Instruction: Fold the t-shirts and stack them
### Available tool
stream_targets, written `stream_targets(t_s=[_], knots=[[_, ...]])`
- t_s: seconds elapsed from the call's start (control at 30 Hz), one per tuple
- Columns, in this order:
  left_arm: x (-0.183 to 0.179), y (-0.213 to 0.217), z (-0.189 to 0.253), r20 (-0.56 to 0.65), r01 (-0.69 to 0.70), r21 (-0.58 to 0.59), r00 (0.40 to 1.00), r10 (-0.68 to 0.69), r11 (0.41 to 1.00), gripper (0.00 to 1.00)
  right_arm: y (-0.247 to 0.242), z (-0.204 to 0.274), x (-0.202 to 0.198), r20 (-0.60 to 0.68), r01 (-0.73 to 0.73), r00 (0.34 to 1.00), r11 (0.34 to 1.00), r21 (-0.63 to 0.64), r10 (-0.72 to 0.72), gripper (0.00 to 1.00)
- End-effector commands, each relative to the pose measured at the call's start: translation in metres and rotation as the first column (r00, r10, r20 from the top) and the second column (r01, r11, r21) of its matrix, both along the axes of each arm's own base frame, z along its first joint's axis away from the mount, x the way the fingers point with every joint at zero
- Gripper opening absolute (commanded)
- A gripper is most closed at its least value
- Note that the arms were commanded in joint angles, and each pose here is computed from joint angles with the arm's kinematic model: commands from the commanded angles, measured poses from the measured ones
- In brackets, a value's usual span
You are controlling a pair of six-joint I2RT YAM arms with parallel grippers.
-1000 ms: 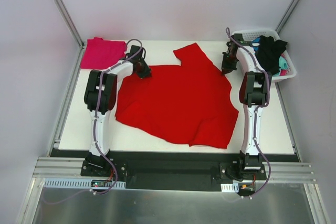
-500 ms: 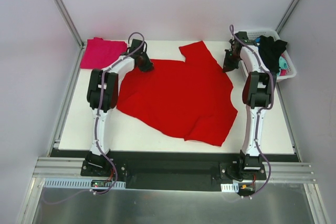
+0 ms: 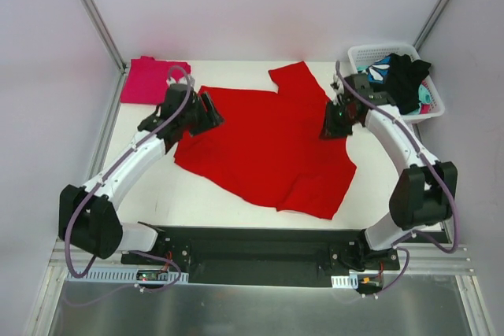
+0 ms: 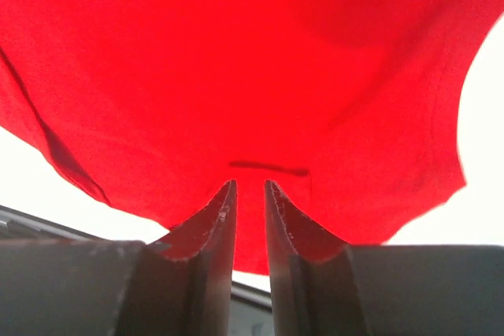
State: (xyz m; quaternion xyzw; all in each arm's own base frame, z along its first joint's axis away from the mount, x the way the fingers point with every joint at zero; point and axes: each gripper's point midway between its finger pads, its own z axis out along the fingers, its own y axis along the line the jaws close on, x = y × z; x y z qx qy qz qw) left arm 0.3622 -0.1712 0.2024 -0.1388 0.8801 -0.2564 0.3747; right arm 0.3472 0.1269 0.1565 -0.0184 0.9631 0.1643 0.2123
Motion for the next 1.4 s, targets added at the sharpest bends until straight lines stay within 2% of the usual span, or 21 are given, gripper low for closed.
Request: stream_targets(t_s=[0.0, 0.07, 0.1, 0.27, 0.53, 0.93, 1.37], knots=[[-0.055, 0.009, -0.068, -0.18, 0.023, 0.089, 0.984, -0.006, 0.996, 0.57, -0.013, -0.033, -0.05, -0.09, 0.043, 0.995, 0.999, -0.009, -0.043, 0.26], [-0.073, 0.007, -0.078, -0.205, 0.047, 0.107, 0.979, -0.024, 0.993, 0.58, -0.013, -0.031, -0.065, -0.065, 0.035, 0.997, 0.999, -0.012, -0.036, 0.27], [-0.08, 0.009, -0.083, -0.219, 0.048, 0.127, 0.975, -0.019, 0.991, 0.58, -0.013, -0.042, -0.078, -0.1, 0.053, 0.994, 0.999, -0.007, -0.053, 0.27], [-0.107, 0.011, -0.102, -0.261, 0.075, 0.147, 0.965, -0.034, 0.986, 0.58, -0.013, -0.053, -0.106, -0.108, 0.051, 0.993, 0.999, 0.007, -0.05, 0.27], [-0.118, 0.019, -0.105, -0.254, 0.056, 0.171, 0.967, -0.011, 0.984, 0.58, -0.017, -0.073, -0.13, -0.132, 0.039, 0.99, 0.999, -0.002, -0.039, 0.28], [-0.099, 0.02, -0.105, -0.223, 0.041, 0.248, 0.975, 0.016, 0.968, 0.59, -0.016, -0.094, -0.093, -0.149, 0.028, 0.988, 0.999, -0.044, -0.034, 0.32], [-0.087, 0.007, -0.1, -0.223, 0.054, 0.222, 0.975, -0.004, 0.974, 0.6, -0.014, -0.122, -0.066, -0.215, 0.049, 0.975, 0.999, -0.02, -0.052, 0.3]])
